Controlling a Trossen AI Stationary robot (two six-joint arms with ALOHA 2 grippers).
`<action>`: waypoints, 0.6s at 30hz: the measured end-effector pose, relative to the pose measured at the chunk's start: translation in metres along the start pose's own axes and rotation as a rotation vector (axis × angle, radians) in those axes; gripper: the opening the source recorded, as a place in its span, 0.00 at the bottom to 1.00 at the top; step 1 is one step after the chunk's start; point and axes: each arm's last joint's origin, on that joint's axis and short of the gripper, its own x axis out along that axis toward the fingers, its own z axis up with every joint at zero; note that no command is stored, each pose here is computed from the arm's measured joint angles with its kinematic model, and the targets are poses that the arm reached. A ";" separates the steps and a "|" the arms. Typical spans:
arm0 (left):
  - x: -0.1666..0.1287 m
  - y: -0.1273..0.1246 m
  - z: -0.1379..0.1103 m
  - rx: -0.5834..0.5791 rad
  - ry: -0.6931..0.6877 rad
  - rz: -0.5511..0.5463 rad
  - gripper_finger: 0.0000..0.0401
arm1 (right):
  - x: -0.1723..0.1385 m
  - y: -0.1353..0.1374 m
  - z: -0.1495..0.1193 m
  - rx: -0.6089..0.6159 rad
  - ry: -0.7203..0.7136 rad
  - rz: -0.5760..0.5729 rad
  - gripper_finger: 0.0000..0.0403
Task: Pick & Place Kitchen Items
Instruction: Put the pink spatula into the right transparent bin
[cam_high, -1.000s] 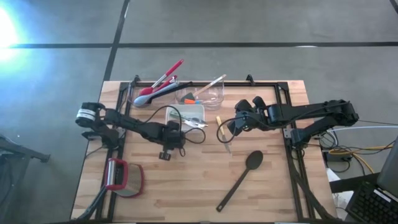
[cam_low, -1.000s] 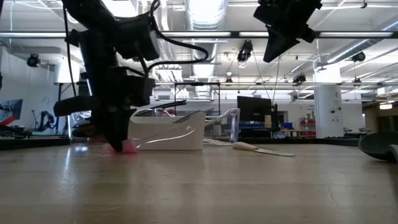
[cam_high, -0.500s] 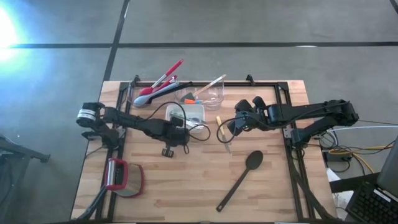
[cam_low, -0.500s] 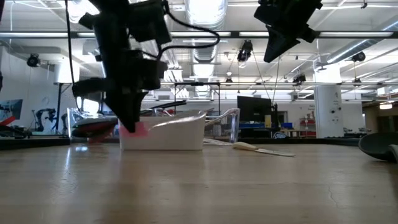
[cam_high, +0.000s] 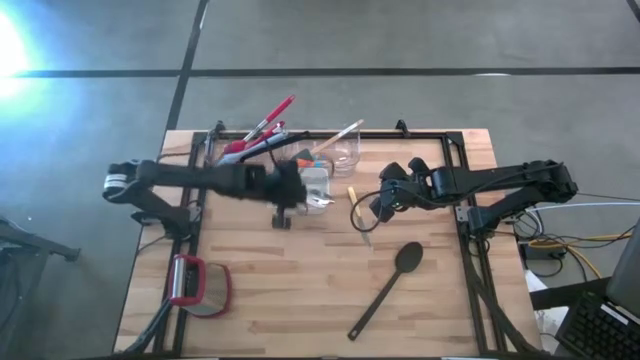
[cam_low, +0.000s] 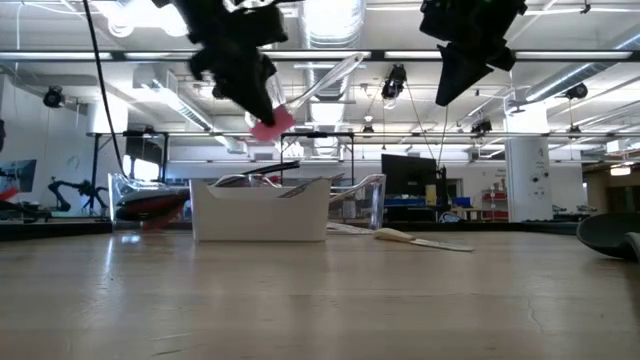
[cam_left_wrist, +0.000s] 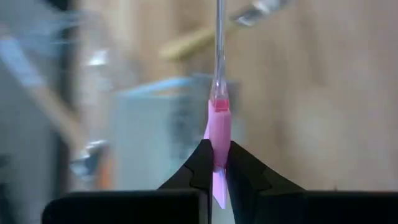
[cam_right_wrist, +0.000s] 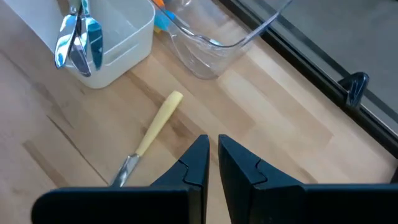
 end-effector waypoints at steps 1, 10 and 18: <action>-0.002 0.012 0.001 -0.017 -0.014 0.040 0.06 | 0.000 0.000 0.000 0.000 0.000 0.000 0.07; 0.015 0.130 -0.017 -0.179 -0.105 0.158 0.06 | 0.000 0.000 0.000 0.000 -0.002 -0.001 0.07; 0.065 0.174 -0.022 -0.219 0.013 0.057 0.06 | 0.000 0.000 0.000 0.002 -0.001 -0.003 0.07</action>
